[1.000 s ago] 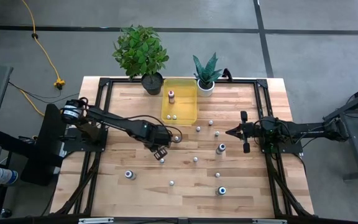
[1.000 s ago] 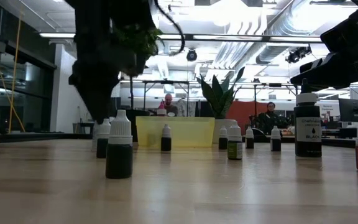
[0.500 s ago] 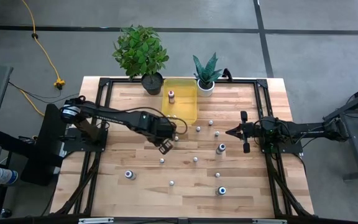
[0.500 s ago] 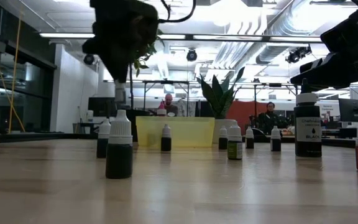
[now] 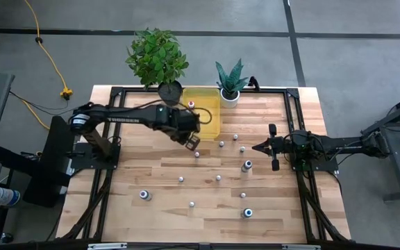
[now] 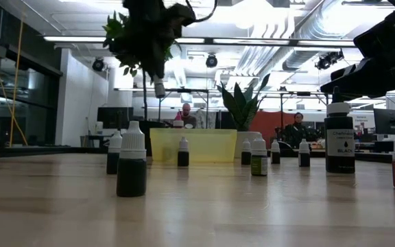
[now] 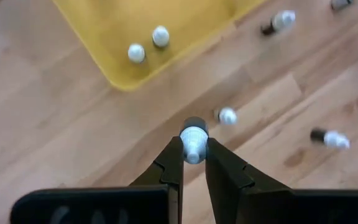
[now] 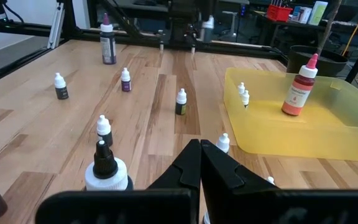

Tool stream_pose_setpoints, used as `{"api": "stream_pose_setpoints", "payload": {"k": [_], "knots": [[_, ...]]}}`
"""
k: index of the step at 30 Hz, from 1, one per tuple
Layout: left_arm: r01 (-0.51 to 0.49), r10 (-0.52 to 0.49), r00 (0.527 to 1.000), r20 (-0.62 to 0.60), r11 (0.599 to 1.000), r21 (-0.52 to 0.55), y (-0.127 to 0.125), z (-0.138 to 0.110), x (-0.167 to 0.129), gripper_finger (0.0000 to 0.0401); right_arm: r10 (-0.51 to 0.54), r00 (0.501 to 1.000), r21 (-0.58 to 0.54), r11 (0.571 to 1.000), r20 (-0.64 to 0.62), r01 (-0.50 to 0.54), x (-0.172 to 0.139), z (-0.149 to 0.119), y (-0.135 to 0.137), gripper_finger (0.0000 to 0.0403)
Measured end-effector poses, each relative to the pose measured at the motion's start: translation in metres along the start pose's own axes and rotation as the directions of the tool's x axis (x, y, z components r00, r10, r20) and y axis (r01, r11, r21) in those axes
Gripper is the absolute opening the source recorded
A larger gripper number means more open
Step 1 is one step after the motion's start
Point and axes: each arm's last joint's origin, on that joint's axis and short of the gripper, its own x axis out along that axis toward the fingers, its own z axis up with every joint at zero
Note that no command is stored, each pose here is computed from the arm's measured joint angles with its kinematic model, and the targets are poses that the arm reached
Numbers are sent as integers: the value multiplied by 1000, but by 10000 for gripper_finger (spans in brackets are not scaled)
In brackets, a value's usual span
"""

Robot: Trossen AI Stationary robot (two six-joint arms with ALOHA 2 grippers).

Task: Pick & Place food coloring
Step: Put the small white food coloring bottle into the yellow bin

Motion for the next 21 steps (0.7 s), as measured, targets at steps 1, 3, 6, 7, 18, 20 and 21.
{"api": "stream_pose_setpoints", "payload": {"k": [1, 3, 6, 7, 18, 20, 21], "knots": [[-4, 4, 1000, 0, 1000, -8, -1, 5, 2, 37, 0, 1000, 0, 1000, 0, 0, 0, 0, 0, 0], [-4, 4, 1000, 5, 1000, -17, -6, 15, 6, 37, 0, 1000, 0, 1000, 0, 0, 0, 0, 0, 0], [-11, 12, 1000, 9, 1000, -25, -14, 31, 12, 37, 0, 1000, 0, 1000, 0, 0, 0, 0, 0, 0], [-21, 21, 1000, 4, 999, -24, -16, 36, 16, 37, 0, 1000, 0, 1000, 0, 0, 0, 0, 0, 0], [-89, 90, 996, 4, 993, -83, -24, 81, 62, 37, -1, 1000, 0, 1000, 1, 1, 0, 0, 0, 0], [-119, 121, 993, 10, 988, -96, -22, 84, 69, 37, -1, 1000, 0, 1000, 0, 1, 0, 0, 0, 0], [-133, 135, 991, 4, 986, -96, -21, 84, 74, 37, 0, 1000, 0, 1000, 1, 0, 0, 0, 0, 0]]}}
